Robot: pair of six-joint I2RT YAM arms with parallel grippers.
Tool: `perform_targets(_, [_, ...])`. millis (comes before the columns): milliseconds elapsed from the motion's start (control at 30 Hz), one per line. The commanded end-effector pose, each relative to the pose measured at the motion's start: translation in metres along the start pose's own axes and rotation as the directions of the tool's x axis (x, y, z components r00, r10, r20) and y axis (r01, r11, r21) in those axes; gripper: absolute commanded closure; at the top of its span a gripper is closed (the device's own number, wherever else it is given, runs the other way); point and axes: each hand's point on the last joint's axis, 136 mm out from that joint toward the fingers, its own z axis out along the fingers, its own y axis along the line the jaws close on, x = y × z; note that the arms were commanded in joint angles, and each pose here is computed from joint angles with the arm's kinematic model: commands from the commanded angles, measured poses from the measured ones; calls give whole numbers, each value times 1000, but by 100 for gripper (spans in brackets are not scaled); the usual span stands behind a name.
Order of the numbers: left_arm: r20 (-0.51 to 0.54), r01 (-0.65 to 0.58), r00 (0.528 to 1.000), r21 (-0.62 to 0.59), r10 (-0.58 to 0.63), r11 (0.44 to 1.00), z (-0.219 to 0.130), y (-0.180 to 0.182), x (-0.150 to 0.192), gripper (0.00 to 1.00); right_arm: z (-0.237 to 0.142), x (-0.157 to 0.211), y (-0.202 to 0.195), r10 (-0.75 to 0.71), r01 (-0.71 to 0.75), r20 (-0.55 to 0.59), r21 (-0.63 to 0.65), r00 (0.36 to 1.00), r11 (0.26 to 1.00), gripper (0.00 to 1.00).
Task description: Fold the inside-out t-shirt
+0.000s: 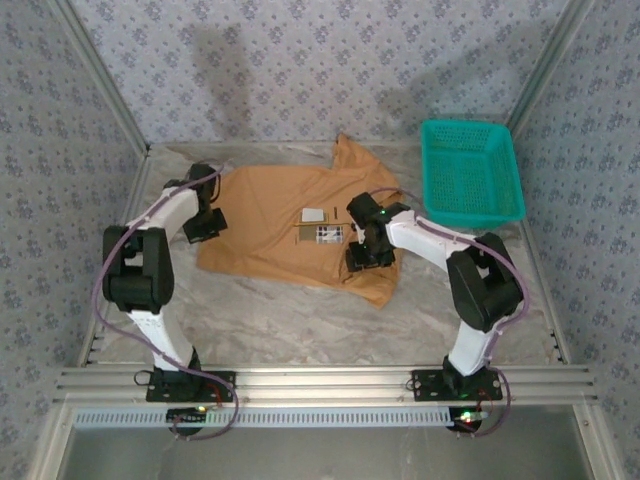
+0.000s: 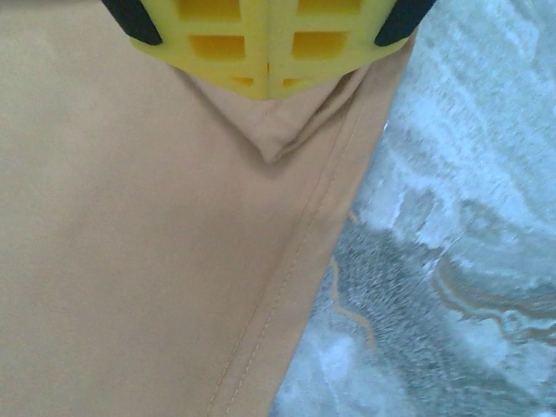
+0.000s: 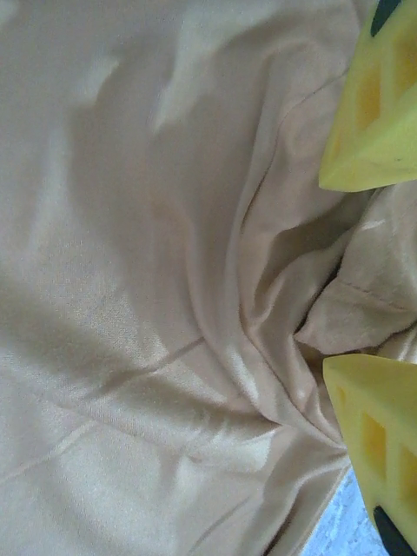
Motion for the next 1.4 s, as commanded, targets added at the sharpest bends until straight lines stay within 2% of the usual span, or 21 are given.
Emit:
perform_targets(0, [27,14,1000,27,-14,1000,-22,6,6,100,16,8,6,-13,11,-52,-34,999,999,48])
perform_targets(67, [34,16,999,40,-18,999,-27,8,12,100,21,11,7,-9,7,-67,-34,998,999,53])
perform_targets(167, [42,18,999,46,-20,999,-26,11,16,98,21,12,9,-17,15,-69,-36,997,999,69])
perform_targets(200, [33,17,999,41,-18,999,-23,11,17,85,20,12,10,-20,17,-66,-35,998,999,79])
perform_targets(233, [17,14,1000,41,-15,999,-19,9,18,77,19,12,9,-18,16,-64,-33,998,999,87])
perform_targets(267, [5,11,1000,41,-11,999,-14,7,18,74,18,12,9,-19,18,-65,-30,998,999,92])
perform_targets(333, [-6,0,1000,30,0,1000,-6,2,16,68,17,14,8,-23,21,-68,-23,997,1000,97])
perform_targets(767, [-34,-40,999,-71,38,997,27,-1,5,66,11,11,13,-39,37,-63,-24,997,999,99])
perform_targets(867, [-36,-47,998,-92,43,995,30,1,4,69,10,10,14,-42,40,-62,-28,997,999,99])
perform_targets(967, [-37,-52,998,-104,48,993,33,2,3,80,10,11,16,-45,43,-65,-33,997,999,99])
perform_targets(1033, [-37,-55,998,-111,51,992,34,2,2,82,10,13,17,-50,47,-69,-36,996,998,100])
perform_targets(1167, [-40,-52,998,-108,48,993,36,1,0,79,8,16,18,-56,53,-70,-39,996,998,100])
perform_targets(1300, [-42,-49,998,-100,45,994,37,-2,1,70,7,18,18,-57,54,-71,-41,996,998,100])
perform_targets(1367, [-47,-50,998,-103,46,993,39,-2,3,70,8,18,18,-57,54,-72,-40,996,998,100])
